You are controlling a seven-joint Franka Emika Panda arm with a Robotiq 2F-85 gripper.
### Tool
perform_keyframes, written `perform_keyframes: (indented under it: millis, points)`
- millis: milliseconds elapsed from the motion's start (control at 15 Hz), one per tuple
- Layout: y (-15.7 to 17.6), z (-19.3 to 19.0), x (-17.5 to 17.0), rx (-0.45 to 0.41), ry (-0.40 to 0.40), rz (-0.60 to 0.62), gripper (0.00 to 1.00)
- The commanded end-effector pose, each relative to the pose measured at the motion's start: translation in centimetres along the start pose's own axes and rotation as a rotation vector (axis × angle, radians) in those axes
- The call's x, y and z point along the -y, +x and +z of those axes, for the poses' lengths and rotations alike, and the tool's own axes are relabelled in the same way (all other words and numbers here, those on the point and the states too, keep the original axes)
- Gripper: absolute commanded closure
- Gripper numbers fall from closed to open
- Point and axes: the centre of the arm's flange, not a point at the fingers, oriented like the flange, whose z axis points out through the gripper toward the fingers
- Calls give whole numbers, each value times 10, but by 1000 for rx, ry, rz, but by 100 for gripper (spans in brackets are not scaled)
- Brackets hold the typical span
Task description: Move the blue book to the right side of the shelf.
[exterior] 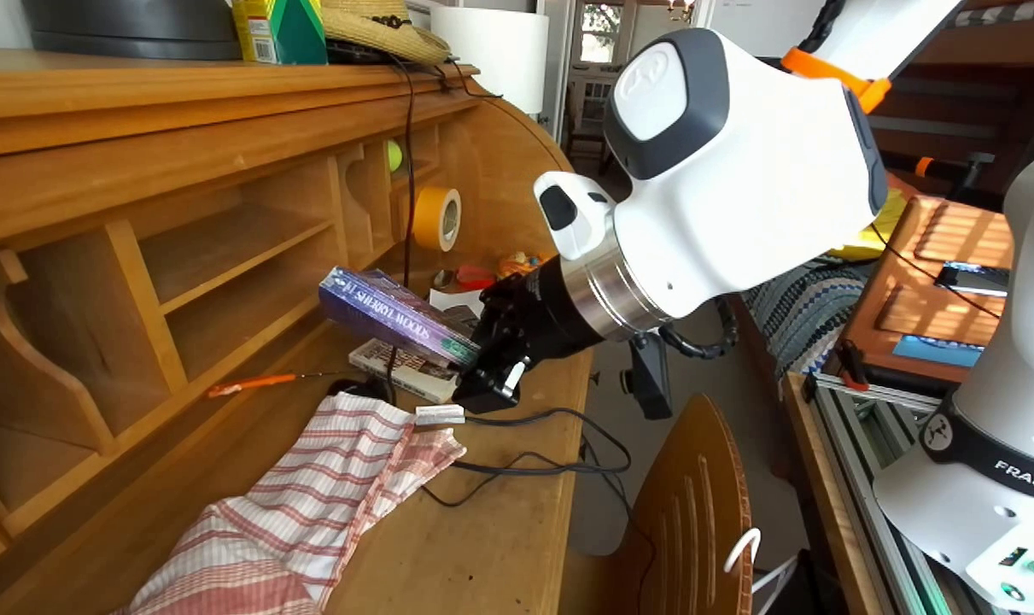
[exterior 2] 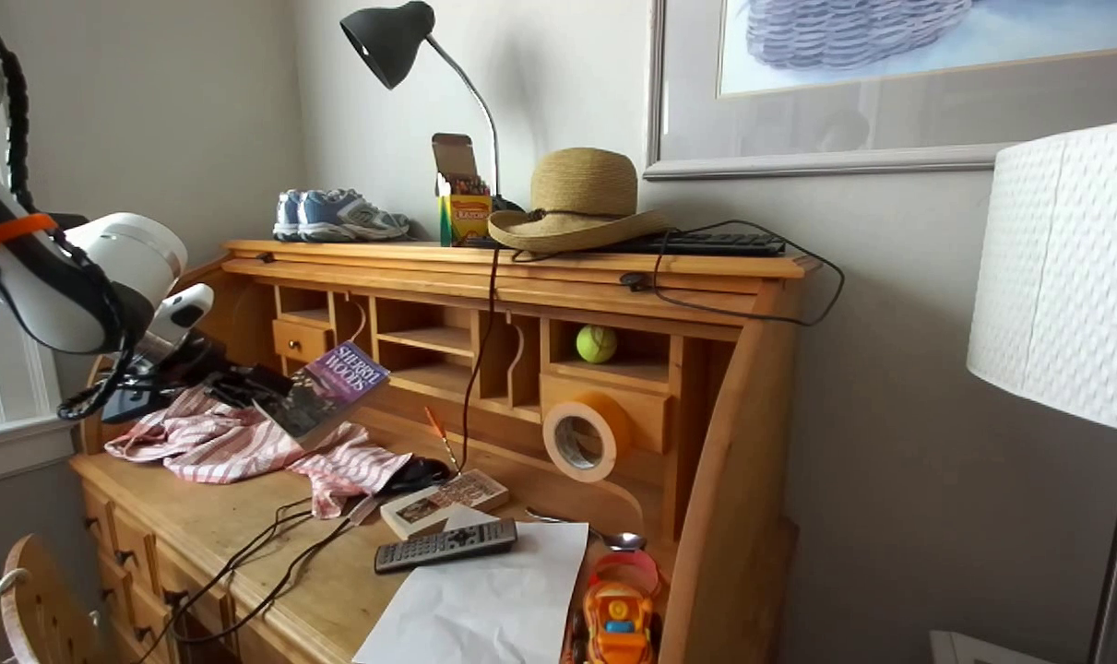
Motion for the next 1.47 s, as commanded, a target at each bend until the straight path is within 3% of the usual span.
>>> perform_keyframes:
  millis: [0, 133, 200, 467, 533, 600, 867, 1200, 1400]
  points:
    - [-16, -10, -7, 11, 28, 21, 95]
    - [-8, 14, 0, 80, 141, -6, 95]
    - [-10, -3, 3, 43, 65, 4, 79]
    - [-11, 8, 5, 80, 117, 3, 79]
    - [-12, 7, 8, 67, 124, 2, 95]
    - [-16, 5, 2, 47, 121, 8, 95]
    - [-34, -12, -51, -45, 61, 60, 95]
    - [-52, -39, -133, -101, 11, 231, 95]
    - [-51, -54, -157, -107, 46, 250, 95]
